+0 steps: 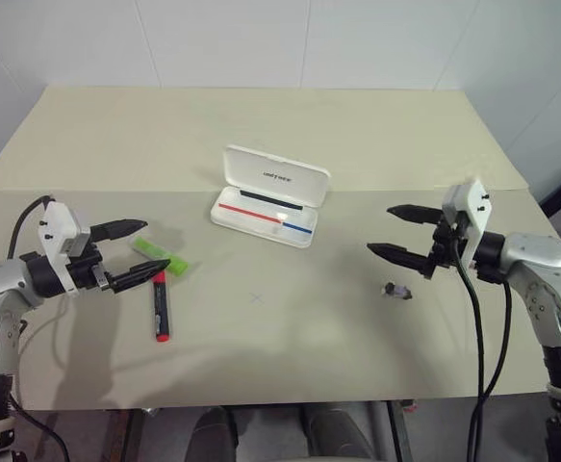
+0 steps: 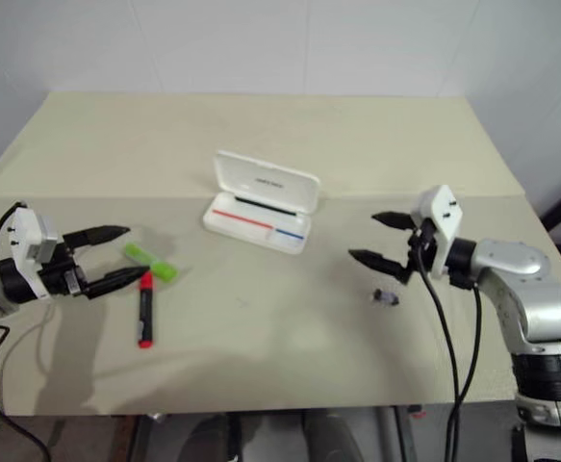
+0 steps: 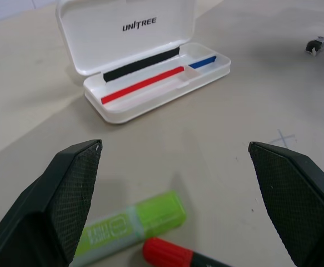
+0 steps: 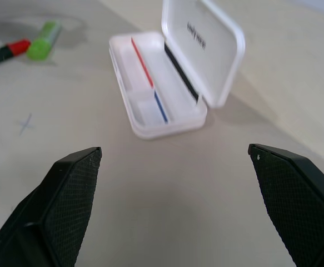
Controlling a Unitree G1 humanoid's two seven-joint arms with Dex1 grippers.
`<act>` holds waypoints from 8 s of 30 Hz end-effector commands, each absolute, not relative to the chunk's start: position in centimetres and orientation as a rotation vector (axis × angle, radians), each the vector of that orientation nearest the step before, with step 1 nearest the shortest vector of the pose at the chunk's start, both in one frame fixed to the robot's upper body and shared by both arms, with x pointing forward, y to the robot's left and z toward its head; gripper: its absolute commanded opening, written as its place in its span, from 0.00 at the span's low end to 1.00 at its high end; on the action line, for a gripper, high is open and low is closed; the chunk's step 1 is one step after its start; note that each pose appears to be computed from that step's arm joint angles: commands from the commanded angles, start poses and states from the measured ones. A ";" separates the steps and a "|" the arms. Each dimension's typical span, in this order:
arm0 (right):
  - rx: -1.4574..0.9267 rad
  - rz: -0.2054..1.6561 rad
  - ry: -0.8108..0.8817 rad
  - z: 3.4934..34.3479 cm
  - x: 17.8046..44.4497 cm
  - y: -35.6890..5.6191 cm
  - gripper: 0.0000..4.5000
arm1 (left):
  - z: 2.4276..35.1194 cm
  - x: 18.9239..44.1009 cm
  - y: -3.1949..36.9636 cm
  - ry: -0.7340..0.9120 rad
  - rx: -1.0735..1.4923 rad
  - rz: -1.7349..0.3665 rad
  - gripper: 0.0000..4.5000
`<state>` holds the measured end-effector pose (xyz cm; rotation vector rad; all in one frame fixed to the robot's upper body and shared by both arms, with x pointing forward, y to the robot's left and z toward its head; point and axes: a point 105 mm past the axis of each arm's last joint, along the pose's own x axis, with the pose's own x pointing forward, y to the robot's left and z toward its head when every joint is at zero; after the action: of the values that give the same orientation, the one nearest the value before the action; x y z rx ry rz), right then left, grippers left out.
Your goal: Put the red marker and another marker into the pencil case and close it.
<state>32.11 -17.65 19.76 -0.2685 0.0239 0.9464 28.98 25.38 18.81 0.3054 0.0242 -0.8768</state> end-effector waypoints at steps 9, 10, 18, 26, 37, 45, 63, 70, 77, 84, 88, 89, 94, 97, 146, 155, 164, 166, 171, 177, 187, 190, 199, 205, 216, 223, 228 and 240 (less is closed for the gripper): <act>-0.285 1.005 0.001 20.2 32.1 -14.0 1.00 | 19.1 29.0 25.1 0.002 0.331 -0.876 1.00; -0.309 1.008 0.008 20.1 32.2 -13.7 1.00 | 19.2 29.0 25.1 -0.009 0.332 -0.868 1.00; -0.450 0.960 0.166 18.2 35.4 -11.7 1.00 | 18.7 28.3 24.1 -0.049 0.307 -0.828 1.00; -0.509 1.029 0.210 17.3 36.2 -9.8 1.00 | 19.0 27.9 24.4 -0.080 0.317 -0.777 1.00; -0.490 1.167 0.178 17.9 36.2 -6.6 1.00 | 18.4 26.9 24.2 -0.078 0.307 -0.736 1.00; -0.500 1.156 0.197 16.4 38.1 -4.7 1.00 | 18.7 27.2 24.5 -0.090 0.320 -0.716 1.00; -0.502 1.255 0.262 14.1 37.3 -3.6 1.00 | 18.9 26.8 24.7 -0.092 0.318 -0.696 1.00; -0.508 1.152 0.281 12.9 38.9 -3.9 0.91 | 19.1 26.9 24.6 -0.098 0.320 -0.691 1.00; -0.519 1.126 0.263 13.4 39.3 -4.5 0.39 | 19.2 27.2 24.7 -0.098 0.323 -0.695 1.00; -0.517 1.192 0.204 14.6 37.8 -4.9 0.01 | 19.1 27.8 24.0 -0.111 0.305 -0.723 1.00; -0.524 1.243 0.121 15.8 36.4 -5.1 0.01 | 19.0 27.9 23.7 -0.112 0.295 -0.740 1.00; -0.530 1.259 0.095 16.2 35.9 -5.1 0.01 | 19.0 27.8 23.7 -0.111 0.293 -0.744 1.00; -0.592 1.382 0.088 16.4 32.5 -5.6 0.01 | 18.9 27.9 23.6 -0.114 0.289 -0.748 1.00; -0.660 1.442 0.125 15.6 30.7 -6.2 0.01 | 18.9 27.9 23.5 -0.116 0.288 -0.749 1.00; -0.369 1.492 -0.067 18.2 27.3 -10.4 1.00 | 17.7 26.5 26.5 -0.073 0.158 -0.414 1.00; -0.376 1.452 -0.037 17.4 28.6 -11.5 1.00 | 16.5 26.7 26.4 -0.039 0.143 -0.251 1.00; -0.378 1.456 -0.006 17.0 29.2 -11.9 1.00 | 16.0 24.4 23.2 0.080 0.267 -0.634 1.00; -0.374 1.449 -0.006 17.1 29.4 -12.0 1.00 | 16.4 24.8 23.3 0.124 0.328 -0.713 1.00; -0.370 1.422 -0.007 17.2 29.6 -13.1 1.00 | 17.2 25.6 23.2 0.166 0.383 -0.791 1.00; -0.379 1.345 0.024 17.0 29.4 -15.0 1.00 | 17.5 26.4 23.5 0.188 0.323 -0.533 1.00; -0.345 1.315 0.067 16.5 29.9 -17.0 1.00 | 15.9 23.8 22.1 0.092 0.070 -0.184 1.00; -0.293 1.334 0.021 17.3 30.0 -17.8 1.00 | 15.0 22.9 22.1 0.097 0.022 -0.087 1.00; -0.225 1.446 -0.105 19.2 29.6 -18.4 1.00 | 12.7 21.5 21.7 0.124 -0.132 0.144 1.00; -0.222 1.443 -0.114 18.9 30.2 -17.5 1.00 | 11.2 22.1 21.8 0.155 -0.163 0.189 1.00; -0.242 1.424 -0.106 18.5 30.9 -17.3 1.00 | 8.9 25.6 22.1 0.272 -0.093 0.105 1.00; -0.246 1.404 -0.115 18.4 30.9 -17.4 1.00 | 7.7 26.7 20.7 0.366 -0.099 0.042 0.79; -0.255 1.389 -0.120 18.5 30.9 -17.7 1.00 | 7.9 27.1 20.6 0.373 -0.092 0.035 0.45; -0.269 1.373 -0.133 19.2 30.9 -18.1 1.00 | 12.0 26.6 22.6 0.304 0.012 -0.171 0.14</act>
<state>31.14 -17.62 17.54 -0.2243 -0.0720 1.3861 26.72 22.76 10.95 0.0179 0.3328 -0.1283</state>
